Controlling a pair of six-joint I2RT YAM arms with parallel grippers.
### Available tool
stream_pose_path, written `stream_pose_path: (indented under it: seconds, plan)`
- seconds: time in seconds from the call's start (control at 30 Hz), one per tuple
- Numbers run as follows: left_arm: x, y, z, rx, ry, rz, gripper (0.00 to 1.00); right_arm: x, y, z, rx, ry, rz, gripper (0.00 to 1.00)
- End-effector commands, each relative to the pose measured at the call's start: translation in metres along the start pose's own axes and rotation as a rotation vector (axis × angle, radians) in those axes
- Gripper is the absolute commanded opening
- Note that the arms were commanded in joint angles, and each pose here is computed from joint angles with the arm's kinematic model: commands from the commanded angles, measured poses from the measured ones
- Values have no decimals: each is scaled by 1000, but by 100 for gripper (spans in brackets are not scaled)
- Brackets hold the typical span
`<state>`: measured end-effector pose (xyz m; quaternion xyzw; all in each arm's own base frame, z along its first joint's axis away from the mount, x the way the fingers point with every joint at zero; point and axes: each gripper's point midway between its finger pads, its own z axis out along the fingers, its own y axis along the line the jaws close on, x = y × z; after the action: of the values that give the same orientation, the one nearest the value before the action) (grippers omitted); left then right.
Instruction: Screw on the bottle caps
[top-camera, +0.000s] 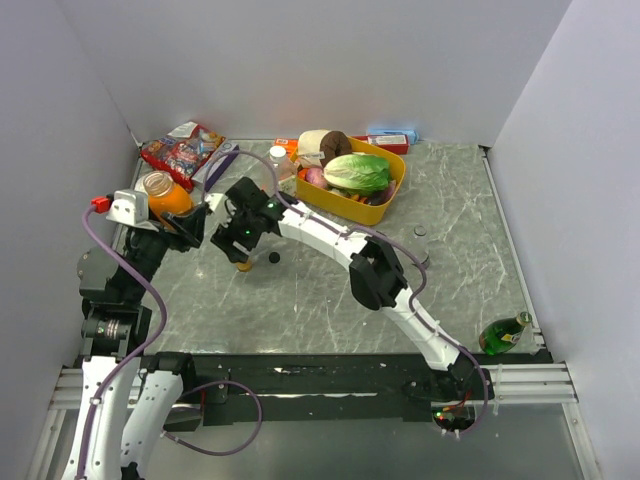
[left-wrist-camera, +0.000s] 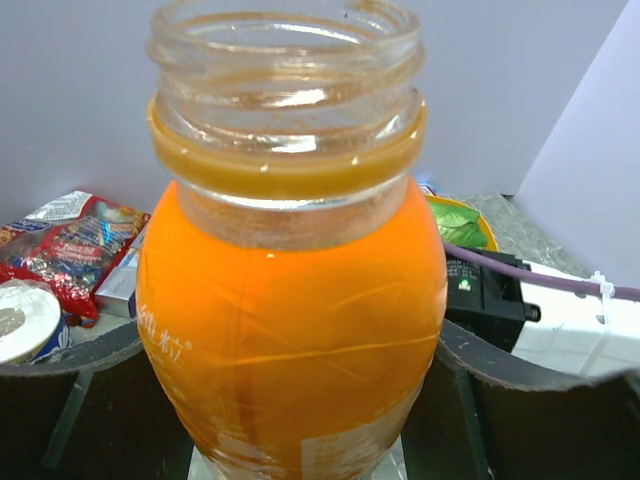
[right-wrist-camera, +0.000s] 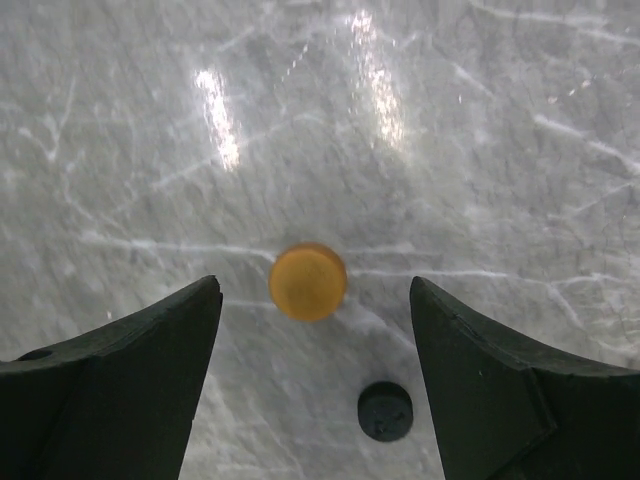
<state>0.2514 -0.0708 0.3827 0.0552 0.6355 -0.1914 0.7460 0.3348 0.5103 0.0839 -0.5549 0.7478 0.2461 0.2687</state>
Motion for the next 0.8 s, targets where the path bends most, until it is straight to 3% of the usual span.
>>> stream_pose_path:
  seconds: [0.0, 0.27, 0.77]
  plan:
    - [-2, -6, -2, 30, -6, -18, 1, -19, -9, 15, 101, -62, 38, 86]
    - [3, -7, -3, 31, 15, -32, 1, 4, -6, 30, 135, -4, 125, 85]
    - [16, -6, -1, 36, 47, -46, 1, 30, 5, 41, 112, 65, 143, 77]
